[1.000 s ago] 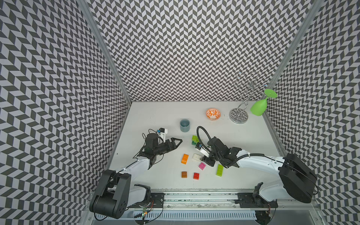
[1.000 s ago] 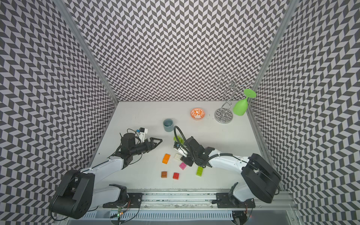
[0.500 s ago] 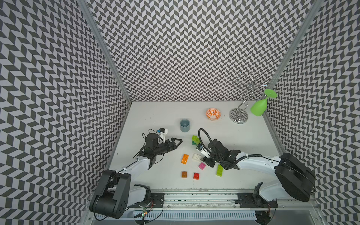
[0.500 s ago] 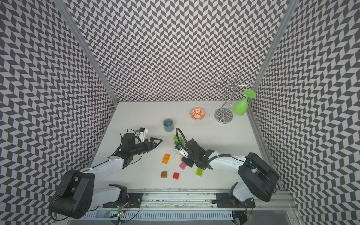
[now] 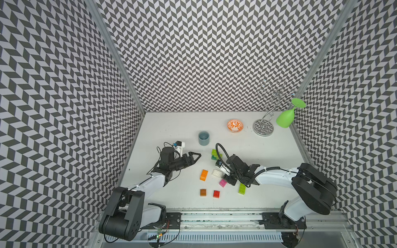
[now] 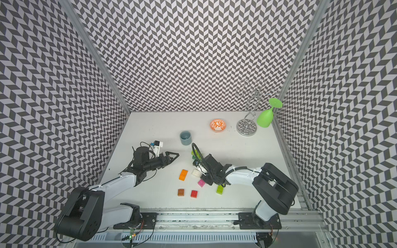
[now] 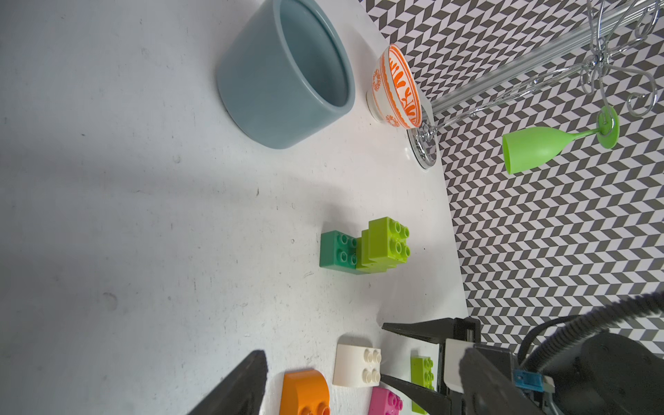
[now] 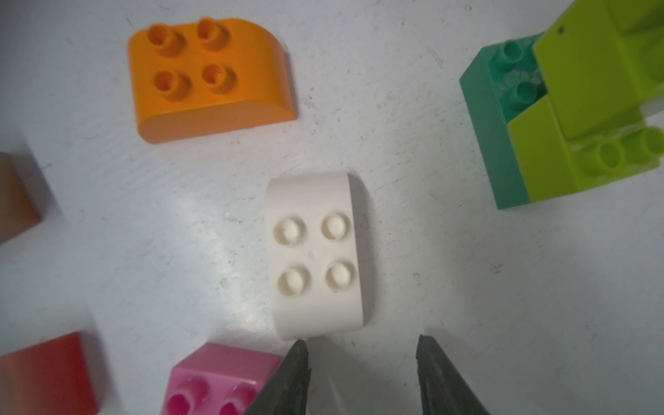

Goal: Assemble the letter s with lego
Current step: Pick up the lego brick from the center of the board.

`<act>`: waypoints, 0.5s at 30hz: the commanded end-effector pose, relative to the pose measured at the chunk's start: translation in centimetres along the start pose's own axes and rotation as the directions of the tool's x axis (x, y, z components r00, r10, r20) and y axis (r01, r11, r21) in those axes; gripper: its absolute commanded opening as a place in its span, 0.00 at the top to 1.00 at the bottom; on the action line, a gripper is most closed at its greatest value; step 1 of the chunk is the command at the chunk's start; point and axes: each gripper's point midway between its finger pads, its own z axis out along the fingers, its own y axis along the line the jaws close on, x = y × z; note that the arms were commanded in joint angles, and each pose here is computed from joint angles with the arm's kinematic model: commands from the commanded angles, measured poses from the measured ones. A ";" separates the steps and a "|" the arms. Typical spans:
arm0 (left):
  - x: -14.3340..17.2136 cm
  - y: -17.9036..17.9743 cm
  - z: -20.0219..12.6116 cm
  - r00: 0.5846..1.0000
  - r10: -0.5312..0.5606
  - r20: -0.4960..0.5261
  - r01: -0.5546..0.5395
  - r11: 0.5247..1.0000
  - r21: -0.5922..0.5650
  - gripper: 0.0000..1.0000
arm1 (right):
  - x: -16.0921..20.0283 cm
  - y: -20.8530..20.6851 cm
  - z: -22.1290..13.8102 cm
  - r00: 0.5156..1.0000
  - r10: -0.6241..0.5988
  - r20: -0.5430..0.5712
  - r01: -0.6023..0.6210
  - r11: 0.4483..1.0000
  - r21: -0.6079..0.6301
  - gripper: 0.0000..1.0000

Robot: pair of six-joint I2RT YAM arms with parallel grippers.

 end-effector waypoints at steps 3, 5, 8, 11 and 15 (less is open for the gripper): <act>-1.0 -0.8 0.0 0.999 0.037 0.020 -0.037 0.999 0.022 0.15 | -1.0 1.4 0.0 0.999 -0.039 0.029 0.041 0.997 -0.064 0.50; -1.1 -0.8 -0.1 0.999 0.036 0.021 -0.037 0.999 0.021 0.14 | -1.2 1.9 -0.2 0.998 -0.047 0.039 0.050 0.995 -0.089 0.50; -1.1 -0.9 -0.1 0.999 0.038 0.021 -0.038 0.999 0.023 0.14 | -1.5 2.5 -0.4 0.997 -0.056 0.054 0.063 0.990 -0.123 0.49; -1.1 -0.8 0.0 0.999 0.035 0.020 -0.035 0.999 0.020 0.14 | -1.6 2.6 -0.2 0.997 -0.058 0.054 0.064 0.989 -0.131 0.47; -1.1 -0.9 0.0 0.999 0.037 0.021 -0.037 0.999 0.024 0.15 | -1.8 2.3 0.2 0.996 -0.068 0.049 0.074 0.990 -0.123 0.46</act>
